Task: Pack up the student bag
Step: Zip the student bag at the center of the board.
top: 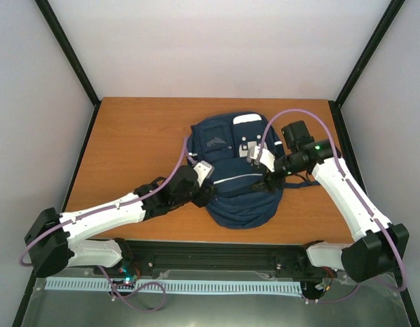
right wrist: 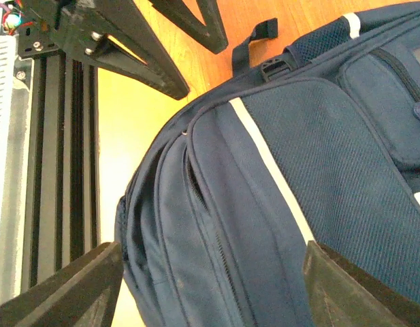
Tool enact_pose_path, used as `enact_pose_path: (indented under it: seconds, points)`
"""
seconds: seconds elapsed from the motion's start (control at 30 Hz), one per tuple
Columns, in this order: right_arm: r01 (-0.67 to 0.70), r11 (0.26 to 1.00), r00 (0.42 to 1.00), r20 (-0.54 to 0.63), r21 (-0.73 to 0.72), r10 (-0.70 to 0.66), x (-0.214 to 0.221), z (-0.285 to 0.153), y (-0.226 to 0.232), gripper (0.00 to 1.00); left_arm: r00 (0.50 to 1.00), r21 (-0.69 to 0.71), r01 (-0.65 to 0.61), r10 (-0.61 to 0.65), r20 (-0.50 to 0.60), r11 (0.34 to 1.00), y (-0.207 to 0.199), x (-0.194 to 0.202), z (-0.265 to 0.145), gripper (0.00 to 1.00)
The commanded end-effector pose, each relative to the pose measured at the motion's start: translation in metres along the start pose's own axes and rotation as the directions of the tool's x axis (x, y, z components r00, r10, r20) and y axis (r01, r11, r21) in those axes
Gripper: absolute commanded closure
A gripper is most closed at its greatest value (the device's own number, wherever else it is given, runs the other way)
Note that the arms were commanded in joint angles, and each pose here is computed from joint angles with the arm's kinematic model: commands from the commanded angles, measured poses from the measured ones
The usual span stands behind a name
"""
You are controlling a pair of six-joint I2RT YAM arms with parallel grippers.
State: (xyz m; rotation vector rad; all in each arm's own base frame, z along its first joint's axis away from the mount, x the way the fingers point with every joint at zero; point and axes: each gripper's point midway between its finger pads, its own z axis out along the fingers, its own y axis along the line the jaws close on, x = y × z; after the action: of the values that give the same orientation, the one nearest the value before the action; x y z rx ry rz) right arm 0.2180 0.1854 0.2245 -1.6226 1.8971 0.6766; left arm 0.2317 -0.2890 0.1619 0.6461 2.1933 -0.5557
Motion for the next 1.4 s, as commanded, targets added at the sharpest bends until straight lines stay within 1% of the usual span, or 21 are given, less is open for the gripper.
enact_pose_path:
  seconds: [0.0,0.07,0.13,0.27,0.37,0.43,0.5,0.6,0.73,0.83,0.93,1.03,1.13,1.23,1.37]
  points:
    - [-0.135,0.991,0.988,0.067,-0.019,0.136,-0.004,0.021,-0.018,0.31,0.999,-0.011,0.024,-0.024,0.031,1.0,0.008,0.003,-0.014,0.44]
    - [-0.168,0.986,0.984,0.062,-0.021,0.169,0.003,0.038,-0.029,0.37,0.999,-0.029,0.035,-0.035,0.021,0.999,0.014,0.012,-0.014,0.45]
    - [-0.224,0.974,0.974,0.011,0.0,0.224,0.02,0.058,-0.041,0.43,0.999,-0.036,0.044,-0.044,0.006,0.998,0.016,0.019,-0.012,0.47]
    - [-0.319,0.947,0.944,-0.075,0.047,0.322,0.053,0.089,-0.059,0.49,0.998,-0.036,0.037,-0.039,-0.052,0.999,0.015,0.032,0.001,0.49]
    - [-0.36,0.928,0.924,-0.103,0.092,0.369,0.068,0.099,-0.067,0.49,0.997,-0.027,0.018,-0.02,-0.073,0.999,0.013,0.037,0.008,0.52]
    - [-0.364,0.924,0.92,-0.113,0.114,0.376,0.074,0.101,-0.07,0.49,0.996,-0.032,0.002,-0.004,-0.084,0.999,0.014,0.04,0.012,0.58]
    - [-0.364,0.922,0.918,-0.118,0.128,0.379,0.076,0.101,-0.072,0.49,0.996,-0.024,-0.015,0.013,-0.094,1.0,0.013,0.042,0.018,0.6]
    - [-0.364,0.923,0.919,-0.112,0.126,0.378,0.075,0.101,-0.072,0.49,0.993,0.007,-0.034,0.035,-0.11,0.999,0.007,0.045,0.026,0.61]
    - [-0.369,0.922,0.917,-0.114,0.118,0.382,0.075,0.103,-0.072,0.49,0.986,-0.017,-0.064,0.06,-0.156,0.998,0.011,0.055,0.04,0.58]
    - [-0.373,0.921,0.916,-0.116,0.111,0.385,0.076,0.104,-0.071,0.49,0.98,-0.021,-0.088,0.083,-0.18,0.996,0.012,0.058,0.047,0.62]
    - [-0.377,0.92,0.914,-0.12,0.106,0.388,0.078,0.106,-0.07,0.49,0.978,-0.057,-0.112,0.099,-0.186,0.992,0.018,0.058,0.052,0.63]
    - [-0.382,0.919,0.911,-0.126,0.1,0.393,0.079,0.107,-0.069,0.49,0.977,-0.075,-0.125,0.11,-0.181,0.989,0.02,0.055,0.054,0.7]
    - [-0.387,0.917,0.909,-0.129,0.098,0.397,0.08,0.108,-0.069,0.49,0.978,-0.073,-0.132,0.117,-0.174,0.989,0.019,0.052,0.056,0.75]
    - [-0.387,0.917,0.908,-0.131,0.1,0.397,0.081,0.108,-0.069,0.49,0.976,-0.094,-0.143,0.125,-0.177,0.985,0.023,0.051,0.057,0.84]
    - [-0.39,0.915,0.906,-0.135,0.1,0.401,0.082,0.109,-0.068,0.49,0.979,-0.126,-0.138,0.115,-0.171,0.982,0.028,0.049,0.055,0.98]
